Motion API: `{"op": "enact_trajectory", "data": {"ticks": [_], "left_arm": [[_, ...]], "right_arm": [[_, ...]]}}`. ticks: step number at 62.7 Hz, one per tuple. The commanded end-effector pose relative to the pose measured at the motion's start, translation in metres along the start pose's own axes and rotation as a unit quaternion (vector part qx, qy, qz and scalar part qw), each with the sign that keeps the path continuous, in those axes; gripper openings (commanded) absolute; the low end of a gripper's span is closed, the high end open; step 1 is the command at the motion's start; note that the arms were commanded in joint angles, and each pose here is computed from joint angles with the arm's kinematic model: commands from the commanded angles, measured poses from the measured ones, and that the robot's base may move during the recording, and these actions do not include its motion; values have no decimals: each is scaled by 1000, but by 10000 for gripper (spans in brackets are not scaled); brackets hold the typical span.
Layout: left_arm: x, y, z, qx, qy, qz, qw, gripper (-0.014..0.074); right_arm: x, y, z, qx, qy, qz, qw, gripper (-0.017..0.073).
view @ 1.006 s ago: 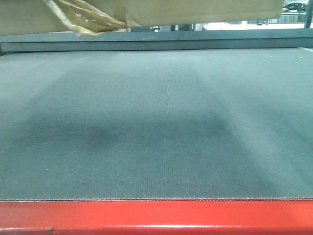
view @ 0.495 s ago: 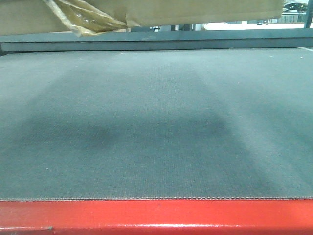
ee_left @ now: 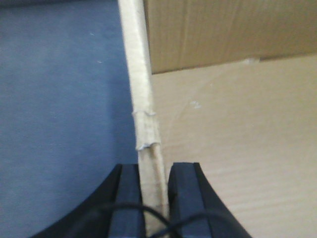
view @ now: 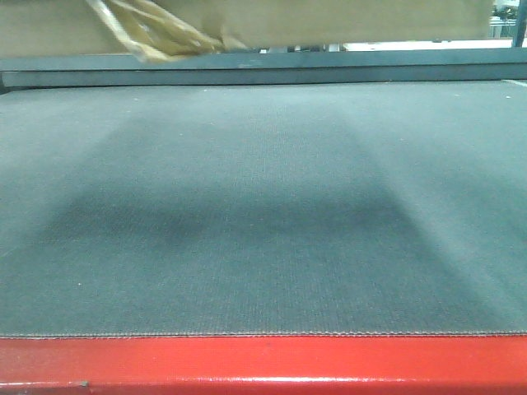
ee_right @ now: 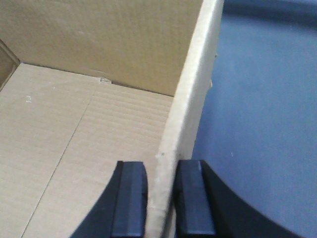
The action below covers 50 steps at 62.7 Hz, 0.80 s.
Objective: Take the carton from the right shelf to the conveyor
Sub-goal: 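Lower the carton onto the belt and open both grippers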
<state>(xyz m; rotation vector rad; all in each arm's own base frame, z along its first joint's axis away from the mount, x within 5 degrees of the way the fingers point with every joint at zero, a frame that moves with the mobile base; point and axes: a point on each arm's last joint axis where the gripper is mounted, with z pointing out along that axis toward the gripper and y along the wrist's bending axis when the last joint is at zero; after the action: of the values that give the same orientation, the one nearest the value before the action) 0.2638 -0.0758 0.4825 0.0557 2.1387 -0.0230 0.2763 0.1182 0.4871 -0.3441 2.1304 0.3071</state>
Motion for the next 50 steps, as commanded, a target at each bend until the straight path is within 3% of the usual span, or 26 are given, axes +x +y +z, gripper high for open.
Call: {"op": "enact_trajectory", "data": {"ticks": [1,9,28,36,42,50], "left_arm": [[-5,9,19,-16,-12,1,1000,-18],[0,10,63,-32,28,3,999,-18],[17,-5,140,-29,70,25,997,-15],[24,-9,159,-28,81,30,996,60],[27,-10,166,-28,86,32,995,202],[27,-10,166,-28,86,32,995,446]], "right_arm": [[-2,-16,9,23,3,9,1000,-69],[2,-31,42,41,35,21,998,-69],[17,-39,124,44,71,24,996,-69],[27,-42,150,45,92,25,994,-45],[33,-44,161,46,106,26,993,88],[34,-44,163,46,111,26,992,405]]}}
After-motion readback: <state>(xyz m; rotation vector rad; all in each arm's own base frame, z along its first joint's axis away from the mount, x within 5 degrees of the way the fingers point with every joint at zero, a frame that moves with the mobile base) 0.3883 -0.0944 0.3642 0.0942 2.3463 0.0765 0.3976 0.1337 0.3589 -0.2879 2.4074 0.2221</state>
